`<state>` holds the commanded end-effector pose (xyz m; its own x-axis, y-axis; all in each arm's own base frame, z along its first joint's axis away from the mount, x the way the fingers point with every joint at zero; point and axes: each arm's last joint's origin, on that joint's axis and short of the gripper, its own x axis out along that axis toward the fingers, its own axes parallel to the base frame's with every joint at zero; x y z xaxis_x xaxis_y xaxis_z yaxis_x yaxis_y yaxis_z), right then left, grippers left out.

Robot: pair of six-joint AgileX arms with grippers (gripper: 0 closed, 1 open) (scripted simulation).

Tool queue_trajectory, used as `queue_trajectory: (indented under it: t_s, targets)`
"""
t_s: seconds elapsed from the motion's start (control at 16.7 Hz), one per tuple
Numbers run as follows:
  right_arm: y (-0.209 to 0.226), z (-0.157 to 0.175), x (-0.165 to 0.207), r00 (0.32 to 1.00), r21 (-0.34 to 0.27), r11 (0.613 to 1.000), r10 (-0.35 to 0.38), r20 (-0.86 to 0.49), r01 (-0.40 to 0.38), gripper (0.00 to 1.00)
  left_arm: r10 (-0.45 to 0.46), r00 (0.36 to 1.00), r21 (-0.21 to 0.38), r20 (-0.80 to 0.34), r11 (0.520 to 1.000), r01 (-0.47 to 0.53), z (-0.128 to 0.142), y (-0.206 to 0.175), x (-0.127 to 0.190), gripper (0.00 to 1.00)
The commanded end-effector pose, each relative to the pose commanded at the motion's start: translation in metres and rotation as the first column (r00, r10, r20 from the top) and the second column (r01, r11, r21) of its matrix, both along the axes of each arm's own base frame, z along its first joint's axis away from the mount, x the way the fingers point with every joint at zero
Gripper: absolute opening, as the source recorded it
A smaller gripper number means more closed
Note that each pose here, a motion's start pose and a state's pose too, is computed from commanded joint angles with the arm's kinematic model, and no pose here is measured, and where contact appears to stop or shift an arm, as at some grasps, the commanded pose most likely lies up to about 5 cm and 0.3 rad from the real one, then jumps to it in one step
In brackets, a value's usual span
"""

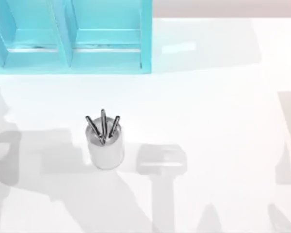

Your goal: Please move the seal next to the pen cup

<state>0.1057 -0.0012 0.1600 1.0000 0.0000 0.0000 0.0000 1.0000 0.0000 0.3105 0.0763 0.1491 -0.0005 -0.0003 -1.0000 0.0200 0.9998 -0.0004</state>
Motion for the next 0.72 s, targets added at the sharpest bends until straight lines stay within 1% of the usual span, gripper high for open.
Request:
queue_trajectory:
  t_s: [0.54,0.6,0.72]
  targets:
    - [0.0000,0.0000,0.0000,1.000,0.000,1.000,0.000,0.000,0.000,1.00,0.000,1.000,0.000,0.000,1.000,0.000,0.0000,0.0000,0.0000,0.02]
    - [0.0000,0.0000,0.0000,1.000,0.000,1.000,0.000,0.000,0.000,1.00,0.000,1.000,0.000,0.000,1.000,0.000,0.0000,0.0000,0.0000,0.00]
    - [0.0000,0.0000,0.0000,1.000,0.000,1.000,0.000,0.000,0.000,1.00,0.000,1.000,0.000,0.000,1.000,0.000,0.0000,0.0000,0.0000,0.00]
